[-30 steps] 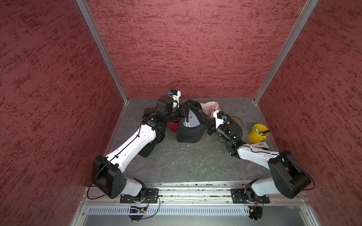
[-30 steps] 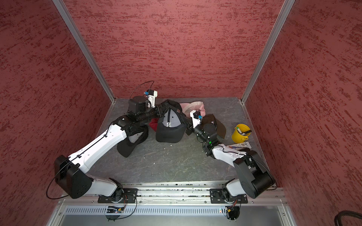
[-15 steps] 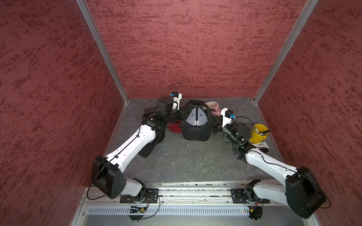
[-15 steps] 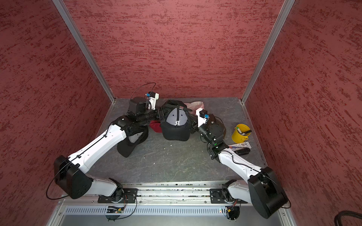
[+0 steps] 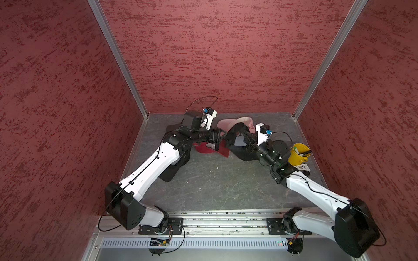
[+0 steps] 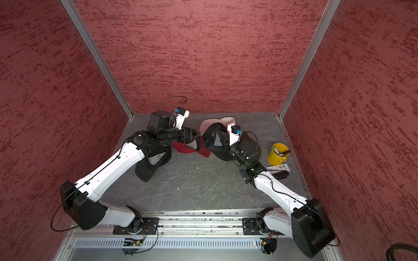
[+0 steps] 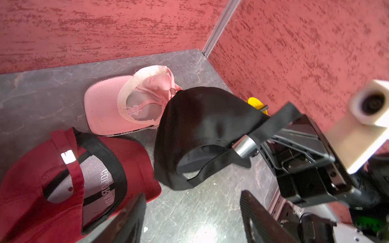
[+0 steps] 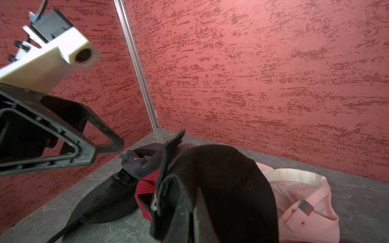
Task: Open the adjustable buckle of the baseball cap
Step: Pick up the baseball cap from the center of the board, then open the adjustable buckle on the baseball cap.
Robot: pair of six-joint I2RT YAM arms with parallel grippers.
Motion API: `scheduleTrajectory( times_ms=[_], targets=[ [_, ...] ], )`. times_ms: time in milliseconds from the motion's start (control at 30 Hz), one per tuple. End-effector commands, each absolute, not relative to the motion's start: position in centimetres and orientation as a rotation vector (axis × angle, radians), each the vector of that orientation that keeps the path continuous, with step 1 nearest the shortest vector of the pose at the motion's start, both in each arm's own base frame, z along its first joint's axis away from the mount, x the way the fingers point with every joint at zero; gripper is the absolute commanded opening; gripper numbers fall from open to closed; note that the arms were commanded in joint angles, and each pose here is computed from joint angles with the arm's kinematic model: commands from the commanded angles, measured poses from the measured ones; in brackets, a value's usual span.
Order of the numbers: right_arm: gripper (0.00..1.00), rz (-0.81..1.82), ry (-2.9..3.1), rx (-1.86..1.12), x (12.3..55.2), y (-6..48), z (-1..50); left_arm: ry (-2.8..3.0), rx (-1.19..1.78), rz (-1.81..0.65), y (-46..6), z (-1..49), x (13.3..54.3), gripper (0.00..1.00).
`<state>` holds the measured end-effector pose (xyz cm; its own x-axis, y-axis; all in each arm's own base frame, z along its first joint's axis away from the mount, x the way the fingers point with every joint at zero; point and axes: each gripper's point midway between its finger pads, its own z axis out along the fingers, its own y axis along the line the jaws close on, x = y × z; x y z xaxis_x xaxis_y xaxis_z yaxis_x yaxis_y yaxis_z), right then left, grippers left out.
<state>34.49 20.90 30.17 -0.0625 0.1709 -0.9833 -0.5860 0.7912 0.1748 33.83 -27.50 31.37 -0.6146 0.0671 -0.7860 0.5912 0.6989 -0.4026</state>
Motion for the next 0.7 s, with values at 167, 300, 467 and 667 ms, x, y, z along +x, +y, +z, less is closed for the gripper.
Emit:
scheduleTrajectory(
  times_ms=[167, 300, 467, 667],
  targets=[
    [0.0, 0.623, 1.486, -0.354, 34.2, 20.9, 32.0, 2.057, 0.709, -0.81, -30.0, 33.0, 32.6, 0.74],
    [0.0, 0.62, 1.489, -0.364, 34.0, 20.9, 31.8, 2.033, 0.803, -0.824, -32.8, 33.4, 32.3, 0.73],
    [0.0, 0.629, 1.473, -0.38, 33.9, 21.1, 32.2, 1.992, 0.822, -0.883, -35.3, 34.0, 32.6, 0.73],
    [0.0, 0.64, 1.475, -0.386, 33.9, 21.3, 32.0, 1.935, 0.821, -0.938, -37.2, 35.5, 33.2, 0.71]
  ],
)
